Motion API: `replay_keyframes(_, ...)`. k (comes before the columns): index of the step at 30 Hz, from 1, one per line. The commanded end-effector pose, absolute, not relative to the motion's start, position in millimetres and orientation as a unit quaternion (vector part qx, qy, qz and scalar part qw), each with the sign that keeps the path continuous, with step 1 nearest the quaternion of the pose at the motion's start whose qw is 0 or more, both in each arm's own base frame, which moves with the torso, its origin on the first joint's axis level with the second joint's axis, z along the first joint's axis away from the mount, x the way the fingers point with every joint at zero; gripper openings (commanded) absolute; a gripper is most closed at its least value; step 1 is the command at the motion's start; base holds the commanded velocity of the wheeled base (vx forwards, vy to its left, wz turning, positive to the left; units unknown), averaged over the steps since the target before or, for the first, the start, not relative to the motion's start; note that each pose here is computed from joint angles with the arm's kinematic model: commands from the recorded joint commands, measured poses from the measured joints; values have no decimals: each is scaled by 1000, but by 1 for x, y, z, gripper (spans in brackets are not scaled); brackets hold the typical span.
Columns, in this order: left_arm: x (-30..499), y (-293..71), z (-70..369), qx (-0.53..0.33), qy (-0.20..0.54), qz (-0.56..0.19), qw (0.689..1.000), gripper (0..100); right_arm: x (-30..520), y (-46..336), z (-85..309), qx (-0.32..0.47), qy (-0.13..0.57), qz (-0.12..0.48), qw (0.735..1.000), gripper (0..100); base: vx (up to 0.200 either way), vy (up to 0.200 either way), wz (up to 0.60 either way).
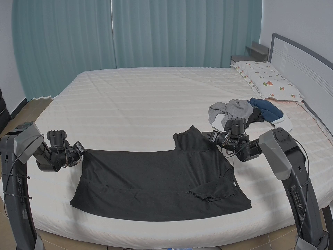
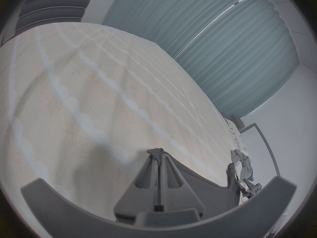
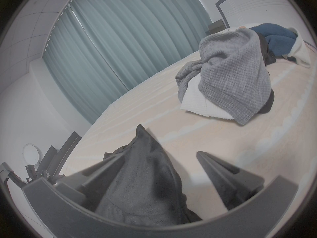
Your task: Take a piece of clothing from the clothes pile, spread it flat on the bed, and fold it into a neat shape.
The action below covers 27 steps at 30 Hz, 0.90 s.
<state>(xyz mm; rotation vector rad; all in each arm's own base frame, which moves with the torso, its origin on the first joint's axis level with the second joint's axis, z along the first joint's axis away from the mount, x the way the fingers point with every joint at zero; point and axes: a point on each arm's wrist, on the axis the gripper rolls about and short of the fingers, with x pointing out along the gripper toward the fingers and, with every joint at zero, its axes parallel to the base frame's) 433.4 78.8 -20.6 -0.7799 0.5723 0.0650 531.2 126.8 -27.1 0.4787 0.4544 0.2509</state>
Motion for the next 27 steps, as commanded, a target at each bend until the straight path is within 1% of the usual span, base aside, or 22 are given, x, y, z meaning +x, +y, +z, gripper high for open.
replay_keyframes(1, 434, 79, -20, -375, 274, 31, 885, 0, 530, 132, -37, 234, 230, 124, 937, 0, 0, 0, 0)
replay_keyframes(13, 434, 80, -18, -375, 271, 31, 886, 0, 528, 126, -24, 235, 224, 114, 939, 0, 0, 0, 0)
replay_keyframes(17, 433, 80, -11, -374, 266, 29, 888, 0, 523, 124, -13, 246, 223, 111, 937, 0, 0, 0, 0)
replay_keyframes(21, 431, 82, -2, -373, 259, 31, 890, 0, 522, 122, 5, 271, 200, 112, 935, 0, 0, 0, 0)
replay_keyframes(27, 428, 81, 5, -371, 256, 30, 892, 0, 511, 112, 14, 276, 197, 106, 935, 0, 0, 0, 0)
